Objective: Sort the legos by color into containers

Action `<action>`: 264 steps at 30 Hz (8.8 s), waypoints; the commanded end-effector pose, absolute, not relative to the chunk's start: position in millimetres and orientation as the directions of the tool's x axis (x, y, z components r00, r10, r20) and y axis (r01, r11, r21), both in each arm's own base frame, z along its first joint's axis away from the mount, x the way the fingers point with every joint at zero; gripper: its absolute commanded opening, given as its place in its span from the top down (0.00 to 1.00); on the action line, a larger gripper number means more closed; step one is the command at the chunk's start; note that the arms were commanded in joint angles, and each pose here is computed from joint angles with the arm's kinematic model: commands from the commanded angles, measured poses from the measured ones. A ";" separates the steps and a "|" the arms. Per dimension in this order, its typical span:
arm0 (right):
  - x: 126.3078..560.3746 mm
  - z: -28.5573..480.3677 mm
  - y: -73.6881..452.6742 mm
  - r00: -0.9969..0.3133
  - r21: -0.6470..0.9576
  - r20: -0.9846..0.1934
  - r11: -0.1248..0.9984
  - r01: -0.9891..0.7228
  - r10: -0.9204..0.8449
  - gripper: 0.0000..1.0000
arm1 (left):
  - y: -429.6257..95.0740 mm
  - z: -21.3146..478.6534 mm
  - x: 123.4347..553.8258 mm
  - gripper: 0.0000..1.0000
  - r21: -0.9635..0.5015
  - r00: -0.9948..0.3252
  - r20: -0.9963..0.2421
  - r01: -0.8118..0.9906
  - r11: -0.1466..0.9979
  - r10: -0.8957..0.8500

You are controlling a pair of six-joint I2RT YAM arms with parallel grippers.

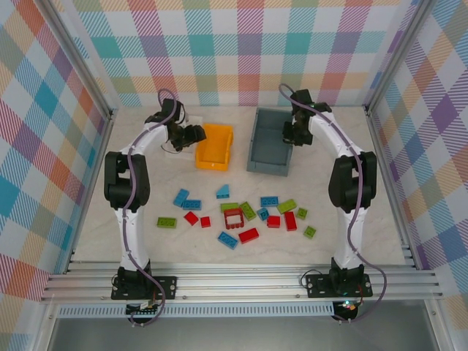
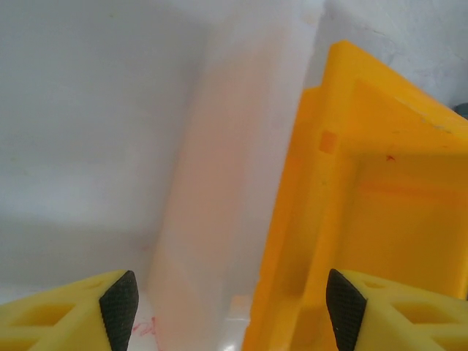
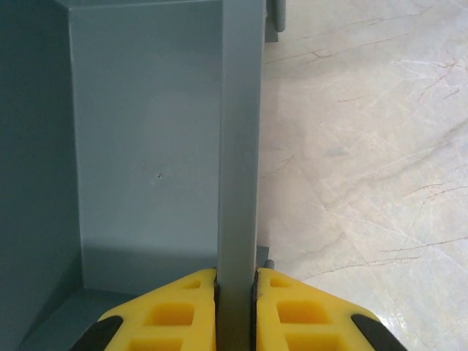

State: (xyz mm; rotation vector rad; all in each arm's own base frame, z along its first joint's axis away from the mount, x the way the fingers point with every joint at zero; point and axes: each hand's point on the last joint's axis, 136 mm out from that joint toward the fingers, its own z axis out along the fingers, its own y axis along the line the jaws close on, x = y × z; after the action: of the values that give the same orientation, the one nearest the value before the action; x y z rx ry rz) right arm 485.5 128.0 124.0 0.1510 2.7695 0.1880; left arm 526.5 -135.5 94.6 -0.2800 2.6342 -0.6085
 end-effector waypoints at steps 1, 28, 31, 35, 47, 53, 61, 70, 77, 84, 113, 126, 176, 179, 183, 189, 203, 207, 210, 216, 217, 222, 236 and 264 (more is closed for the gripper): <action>488.2 132.2 129.4 -0.930 0.105 -0.366 0.994 0.002 0.041 0.84 | -162.4 101.2 517.7 0.30 -0.507 -0.902 -0.359 -0.027 0.862 -0.239; 435.6 222.6 85.5 -0.812 0.107 -0.540 0.975 0.197 0.223 0.38 | -164.1 209.4 445.5 0.15 -0.431 -0.752 -0.577 -0.052 0.901 -0.320; 375.1 206.0 72.8 -0.799 0.166 -0.464 0.924 0.345 0.382 0.39 | -186.2 232.8 408.8 0.14 -0.446 -0.746 -0.604 0.025 0.894 -0.280; 282.2 160.1 57.0 -0.796 0.181 -0.323 0.859 0.479 0.512 0.39 | -237.1 236.8 334.8 0.14 -0.458 -0.761 -0.626 0.181 0.870 -0.171; 181.6 65.7 72.6 -0.815 0.240 -0.036 0.797 0.555 0.578 0.39 | -326.1 179.6 148.9 0.10 -0.522 -0.728 -0.683 0.432 0.735 -0.057; 181.0 41.9 76.3 -0.830 0.205 0.015 0.810 0.549 0.558 0.41 | -338.0 174.2 128.0 0.10 -0.483 -0.703 -0.711 0.452 0.749 -0.034; 174.7 20.8 72.5 -0.834 0.145 0.048 0.822 0.551 0.550 0.48 | -336.0 177.0 129.1 0.11 -0.479 -0.696 -0.717 0.448 0.755 -0.042; 183.2 39.4 76.3 -0.862 0.138 -0.047 0.858 0.495 0.505 0.71 | -316.2 189.6 134.0 0.11 -0.468 -0.683 -0.727 0.415 0.780 -0.072; 260.9 125.5 131.0 -0.909 0.167 -0.326 0.962 0.215 0.260 0.73 | -315.9 250.4 157.4 0.11 -0.479 -0.633 -0.764 0.425 0.768 -0.126; 368.9 146.7 179.4 -0.903 0.212 -0.370 0.966 0.149 0.221 0.73 | -360.7 286.8 198.9 0.11 -0.299 -0.561 -0.828 0.447 0.843 0.004; 437.0 231.7 222.6 -0.835 0.245 -0.522 0.968 0.053 0.178 0.46 | -184.1 197.4 262.7 0.18 -0.105 -0.772 -0.616 -0.120 0.987 -0.159; 209.6 226.2 358.1 -0.731 0.530 -0.663 0.589 -0.610 -0.161 0.33 | -95.5 78.9 299.8 0.15 0.010 -0.937 -0.297 -0.198 0.980 -0.187; 274.3 262.6 409.6 -0.412 0.312 -0.911 0.705 -0.637 0.031 0.30 | -127.4 126.6 481.9 0.68 -0.025 -0.871 -0.476 -0.121 0.992 -0.118; 272.5 259.5 401.5 -0.426 0.326 -0.904 0.709 -0.625 0.039 0.29 | -129.1 112.9 496.5 0.67 -0.009 -0.877 -0.468 -0.123 0.992 -0.113; 269.6 249.3 388.9 -0.453 0.342 -0.890 0.718 -0.606 0.041 0.29 | -126.3 99.3 506.4 0.65 0.004 -0.881 -0.457 -0.135 0.991 -0.118; 265.1 225.8 378.5 -0.497 0.346 -0.868 0.735 -0.583 0.014 0.29 | -125.5 92.3 510.7 0.55 0.000 -0.887 -0.446 -0.129 0.992 -0.115; 253.6 166.3 258.8 -0.697 0.246 -0.714 0.958 -0.150 0.075 0.38 | -135.5 188.1 476.4 0.33 -0.156 -0.803 -0.557 -0.150 0.976 -0.212; 227.9 118.6 176.2 -0.831 0.114 -0.537 0.989 0.097 0.144 0.44 | -169.1 227.6 428.3 0.32 -0.281 -0.763 -0.604 -0.068 0.957 -0.231; 205.9 89.5 150.9 -0.907 0.084 -0.398 0.990 0.112 0.136 0.45 | -208.6 236.2 368.1 0.32 -0.369 -0.752 -0.618 0.019 0.929 -0.230; 183.0 60.9 145.4 -0.969 0.068 -0.247 0.998 0.006 0.023 0.42 | -271.6 221.3 246.9 0.31 -0.503 -0.696 -0.662 0.139 0.853 -0.277; 181.8 54.9 141.6 -0.976 0.055 -0.218 0.998 0.012 0.024 0.42 | -276.7 216.7 229.6 0.31 -0.512 -0.684 -0.673 0.155 0.845 -0.282; 187.4 35.5 138.3 -0.988 0.067 -0.150 0.998 0.017 0.027 0.44 | -293.3 204.7 171.6 0.31 -0.532 -0.638 -0.713 0.222 0.817 -0.291; 204.6 19.8 130.3 -0.989 0.027 -0.141 0.999 0.029 0.033 0.66 | -309.4 185.0 133.0 0.32 -0.491 -0.642 -0.731 0.262 0.831 -0.230; 413.8 115.3 346.0 -0.931 0.129 -0.357 0.984 -0.122 -0.068 0.72 | -201.9 289.4 243.0 0.28 -0.485 -0.580 -0.739 0.107 0.868 -0.342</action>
State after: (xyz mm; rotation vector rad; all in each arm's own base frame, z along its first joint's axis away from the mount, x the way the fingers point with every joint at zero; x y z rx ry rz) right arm 413.1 352.3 115.4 -0.1420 2.7191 0.2370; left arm 241.5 -192.6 279.8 -0.2167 2.1022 -0.5502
